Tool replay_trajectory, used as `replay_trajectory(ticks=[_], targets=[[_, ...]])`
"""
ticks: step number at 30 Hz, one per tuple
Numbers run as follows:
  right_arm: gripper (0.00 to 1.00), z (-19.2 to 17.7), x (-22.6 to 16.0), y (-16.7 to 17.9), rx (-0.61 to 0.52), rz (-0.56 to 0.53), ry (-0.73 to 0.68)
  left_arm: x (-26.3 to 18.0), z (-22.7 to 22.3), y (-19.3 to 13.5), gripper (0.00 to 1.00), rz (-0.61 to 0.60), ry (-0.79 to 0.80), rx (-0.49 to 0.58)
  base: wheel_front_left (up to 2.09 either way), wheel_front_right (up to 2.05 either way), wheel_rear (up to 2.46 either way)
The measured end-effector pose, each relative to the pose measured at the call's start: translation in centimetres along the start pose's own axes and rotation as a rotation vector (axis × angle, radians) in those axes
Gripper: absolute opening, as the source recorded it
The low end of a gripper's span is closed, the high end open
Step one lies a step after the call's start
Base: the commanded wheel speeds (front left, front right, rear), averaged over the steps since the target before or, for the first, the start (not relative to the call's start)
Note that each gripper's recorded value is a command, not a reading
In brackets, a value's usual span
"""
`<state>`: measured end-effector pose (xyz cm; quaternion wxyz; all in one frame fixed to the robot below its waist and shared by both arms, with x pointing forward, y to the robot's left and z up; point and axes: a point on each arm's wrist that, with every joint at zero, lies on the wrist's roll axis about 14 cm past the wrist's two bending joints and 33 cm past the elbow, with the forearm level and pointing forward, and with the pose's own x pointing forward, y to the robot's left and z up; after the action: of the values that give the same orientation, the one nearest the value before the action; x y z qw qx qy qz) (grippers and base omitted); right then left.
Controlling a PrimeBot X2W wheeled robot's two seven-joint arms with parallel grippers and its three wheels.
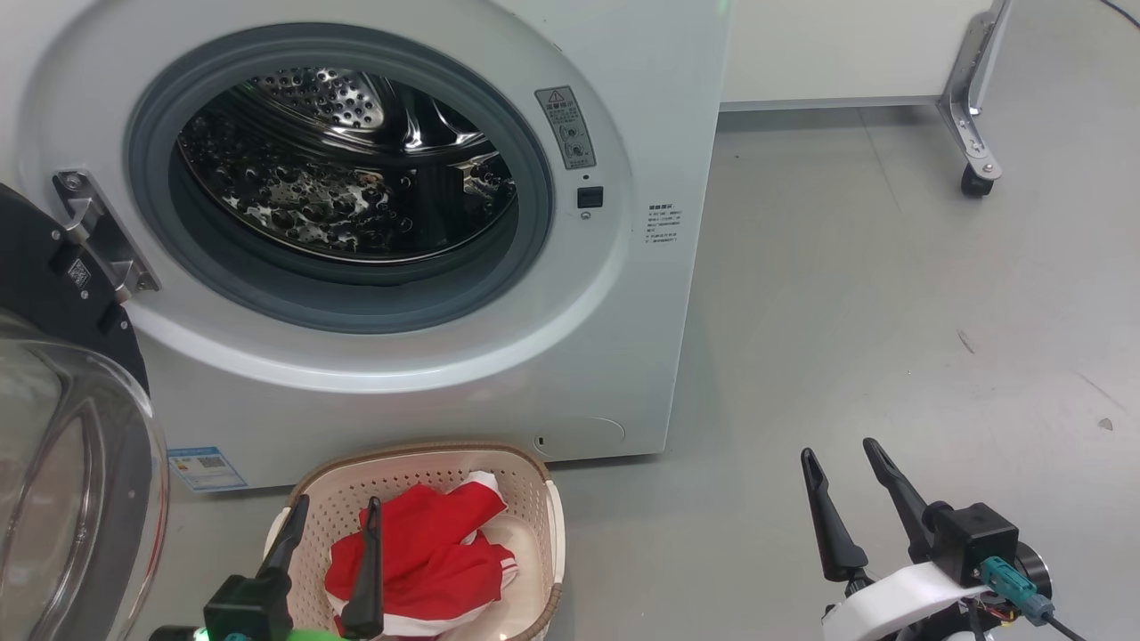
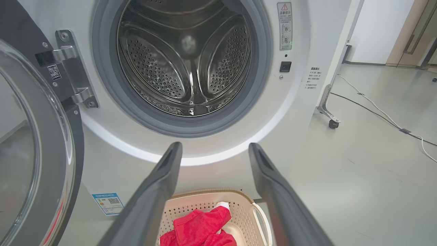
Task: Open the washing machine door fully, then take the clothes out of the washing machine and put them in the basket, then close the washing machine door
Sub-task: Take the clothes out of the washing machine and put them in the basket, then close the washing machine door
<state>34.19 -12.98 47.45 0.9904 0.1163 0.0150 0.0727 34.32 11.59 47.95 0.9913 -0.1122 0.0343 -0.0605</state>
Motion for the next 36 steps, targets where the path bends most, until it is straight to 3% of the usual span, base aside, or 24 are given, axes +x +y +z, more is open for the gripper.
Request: replay_trajectory(ticks=[36], targets=[[1.0,0.1,-0.5,0.2,0.003,-0.003,-0.004,-1.0,1.4,-0.3,1.0,0.005,-0.004,0.012,-0.1,0.1,0.0]])
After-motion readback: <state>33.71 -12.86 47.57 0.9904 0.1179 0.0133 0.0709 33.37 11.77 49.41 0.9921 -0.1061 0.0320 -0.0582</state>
